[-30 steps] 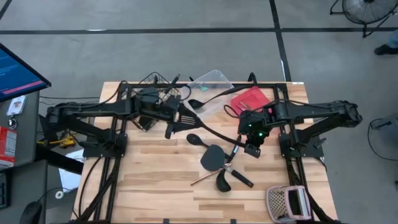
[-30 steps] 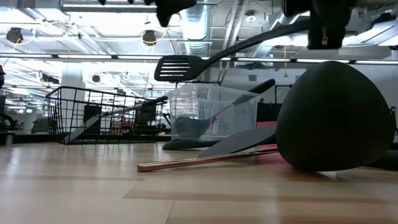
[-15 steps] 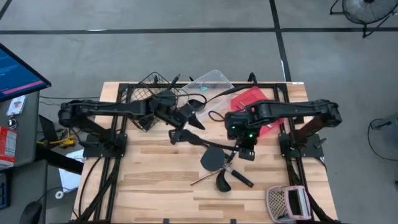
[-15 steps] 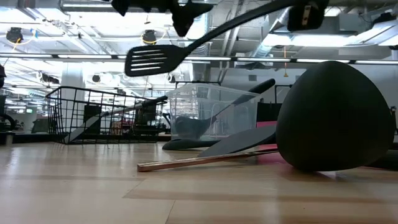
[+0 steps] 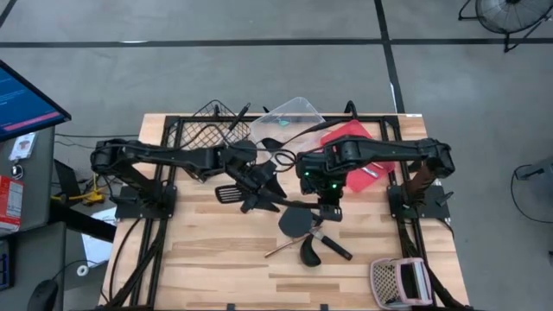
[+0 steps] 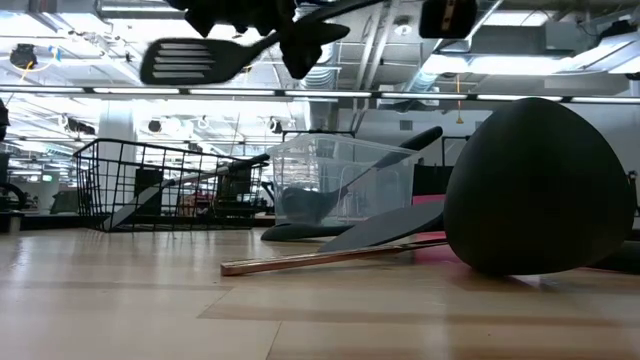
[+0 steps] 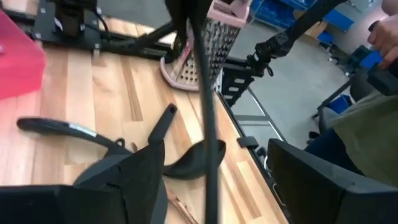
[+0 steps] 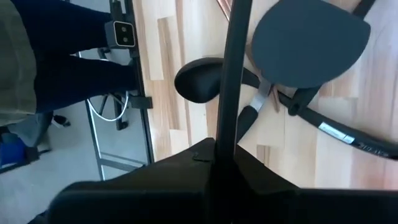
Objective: Pick & Place Kitchen Items
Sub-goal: Put the top spatula into the wire basket
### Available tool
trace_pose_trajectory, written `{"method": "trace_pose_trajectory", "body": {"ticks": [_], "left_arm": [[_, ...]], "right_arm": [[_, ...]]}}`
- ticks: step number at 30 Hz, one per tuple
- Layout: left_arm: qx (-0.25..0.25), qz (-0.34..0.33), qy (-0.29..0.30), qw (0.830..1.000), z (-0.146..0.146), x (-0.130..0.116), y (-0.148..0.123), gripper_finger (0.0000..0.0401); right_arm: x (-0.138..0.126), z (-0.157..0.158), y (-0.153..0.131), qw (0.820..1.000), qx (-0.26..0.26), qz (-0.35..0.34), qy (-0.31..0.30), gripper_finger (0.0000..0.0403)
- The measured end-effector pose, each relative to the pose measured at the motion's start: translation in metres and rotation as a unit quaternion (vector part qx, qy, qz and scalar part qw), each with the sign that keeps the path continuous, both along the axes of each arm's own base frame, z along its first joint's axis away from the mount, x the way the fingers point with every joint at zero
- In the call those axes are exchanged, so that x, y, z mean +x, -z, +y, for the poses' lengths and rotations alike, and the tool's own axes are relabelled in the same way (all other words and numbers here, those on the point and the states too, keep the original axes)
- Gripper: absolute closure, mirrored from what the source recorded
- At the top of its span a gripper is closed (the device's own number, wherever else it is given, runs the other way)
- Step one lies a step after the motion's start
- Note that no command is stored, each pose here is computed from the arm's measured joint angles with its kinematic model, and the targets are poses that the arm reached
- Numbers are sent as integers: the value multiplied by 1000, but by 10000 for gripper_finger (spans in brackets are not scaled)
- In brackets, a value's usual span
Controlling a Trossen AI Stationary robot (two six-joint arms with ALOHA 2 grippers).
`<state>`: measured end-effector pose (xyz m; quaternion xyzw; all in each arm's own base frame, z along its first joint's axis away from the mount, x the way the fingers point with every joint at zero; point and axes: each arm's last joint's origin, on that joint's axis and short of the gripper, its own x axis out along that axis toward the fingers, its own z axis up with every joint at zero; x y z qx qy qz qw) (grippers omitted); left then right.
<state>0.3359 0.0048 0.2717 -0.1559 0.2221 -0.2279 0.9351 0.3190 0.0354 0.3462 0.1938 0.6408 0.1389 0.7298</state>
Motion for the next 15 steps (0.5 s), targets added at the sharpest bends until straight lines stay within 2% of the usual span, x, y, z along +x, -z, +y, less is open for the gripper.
{"method": "trace_pose_trajectory", "body": {"ticks": [4,7,15], "left_arm": [[-9,9,-2,1000,-1,1,2,136],[-9,12,-10,1000,-1,1,2,164],[-14,16,-22,1000,-1,1,2,330]], "right_arm": [[3,0,2,1000,5,-5,-18,394],[3,0,1,1000,3,-12,-27,394],[4,-3,1,999,-2,-19,-28,396]]}}
